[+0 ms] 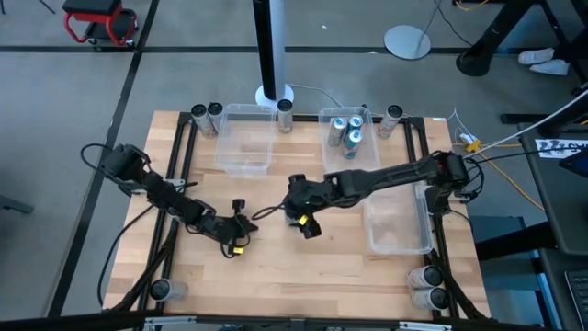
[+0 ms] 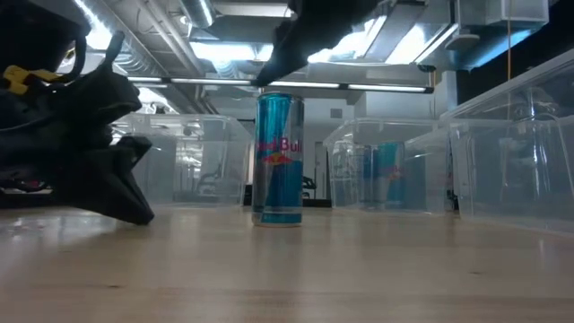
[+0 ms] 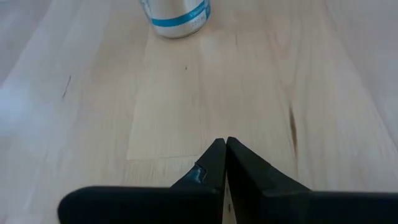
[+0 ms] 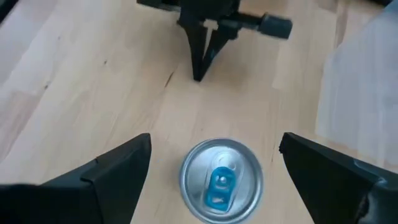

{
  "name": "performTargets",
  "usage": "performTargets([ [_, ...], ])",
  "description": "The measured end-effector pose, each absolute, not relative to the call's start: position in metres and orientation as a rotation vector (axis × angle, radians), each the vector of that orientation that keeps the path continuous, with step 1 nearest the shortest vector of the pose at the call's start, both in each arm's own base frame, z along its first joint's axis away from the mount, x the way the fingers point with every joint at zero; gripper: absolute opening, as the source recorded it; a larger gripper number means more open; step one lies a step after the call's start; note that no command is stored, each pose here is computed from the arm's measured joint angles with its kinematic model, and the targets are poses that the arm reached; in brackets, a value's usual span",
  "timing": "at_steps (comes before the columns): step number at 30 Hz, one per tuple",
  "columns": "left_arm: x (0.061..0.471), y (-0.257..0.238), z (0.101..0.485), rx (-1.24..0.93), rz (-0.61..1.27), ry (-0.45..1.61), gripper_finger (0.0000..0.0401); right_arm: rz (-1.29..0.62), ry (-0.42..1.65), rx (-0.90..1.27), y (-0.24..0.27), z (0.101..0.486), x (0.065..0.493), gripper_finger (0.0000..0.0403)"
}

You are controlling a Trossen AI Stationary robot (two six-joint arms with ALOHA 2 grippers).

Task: Sort soda cans
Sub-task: Put the blue soda can into the top right transparent bin

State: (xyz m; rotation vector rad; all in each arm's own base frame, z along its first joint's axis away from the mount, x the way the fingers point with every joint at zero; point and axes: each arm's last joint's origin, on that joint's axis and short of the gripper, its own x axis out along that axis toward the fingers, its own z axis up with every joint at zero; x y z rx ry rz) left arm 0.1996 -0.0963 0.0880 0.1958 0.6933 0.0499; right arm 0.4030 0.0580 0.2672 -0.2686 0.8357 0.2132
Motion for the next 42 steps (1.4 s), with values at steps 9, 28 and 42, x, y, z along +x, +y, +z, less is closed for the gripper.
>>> performTargets([
  [9,0.198,-0.1,0.088,0.224,0.032,0.689,0.0008,0.211,0.884,-0.262,0.059,0.249,0.41,0.0358],
  [28,0.196,-0.099,0.087,0.208,0.038,0.686,0.0008,0.213,0.915,-0.302,0.059,0.238,0.413,0.0228],
  [42,0.194,-0.101,0.087,0.211,0.034,0.685,0.0008,0.079,0.938,-0.54,0.044,0.36,0.373,0.0228],
])
